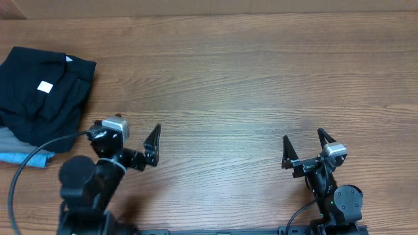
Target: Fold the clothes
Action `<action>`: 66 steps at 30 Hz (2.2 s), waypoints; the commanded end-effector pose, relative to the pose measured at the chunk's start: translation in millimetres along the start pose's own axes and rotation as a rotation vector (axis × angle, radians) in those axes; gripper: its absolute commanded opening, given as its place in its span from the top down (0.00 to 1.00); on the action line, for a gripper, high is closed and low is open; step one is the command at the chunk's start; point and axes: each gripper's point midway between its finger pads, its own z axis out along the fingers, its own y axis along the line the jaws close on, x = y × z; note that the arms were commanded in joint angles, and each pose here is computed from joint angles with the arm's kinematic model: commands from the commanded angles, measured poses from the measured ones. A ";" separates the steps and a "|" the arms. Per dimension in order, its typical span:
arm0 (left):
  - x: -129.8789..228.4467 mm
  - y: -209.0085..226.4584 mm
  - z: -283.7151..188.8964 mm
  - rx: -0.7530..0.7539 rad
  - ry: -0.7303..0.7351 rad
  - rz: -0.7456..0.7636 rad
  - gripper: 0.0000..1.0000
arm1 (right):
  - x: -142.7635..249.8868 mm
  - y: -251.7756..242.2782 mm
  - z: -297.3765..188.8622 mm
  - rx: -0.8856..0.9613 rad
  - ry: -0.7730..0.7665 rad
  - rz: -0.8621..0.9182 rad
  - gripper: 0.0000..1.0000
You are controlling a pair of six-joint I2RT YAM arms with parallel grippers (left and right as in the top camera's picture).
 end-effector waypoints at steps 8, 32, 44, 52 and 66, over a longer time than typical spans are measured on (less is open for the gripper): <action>66.5 25.1 24.5 -0.066 -0.105 0.013 0.00 | 1.5 -3.7 0.1 0.017 -0.005 0.001 0.00; 120.7 45.7 10.9 -0.182 -0.128 0.031 0.00 | 1.5 -3.7 0.1 0.017 -0.005 0.001 0.00; 108.3 59.9 1.4 -0.281 -0.186 0.058 0.00 | 1.5 -3.7 0.1 0.017 -0.005 0.001 0.00; 108.7 65.8 -0.3 -0.316 -0.185 0.055 0.00 | 1.5 -3.7 0.1 0.017 -0.005 0.001 0.00; 108.9 65.8 -0.2 -0.316 -0.184 0.055 0.00 | 1.5 -3.7 0.1 0.017 -0.005 0.001 0.00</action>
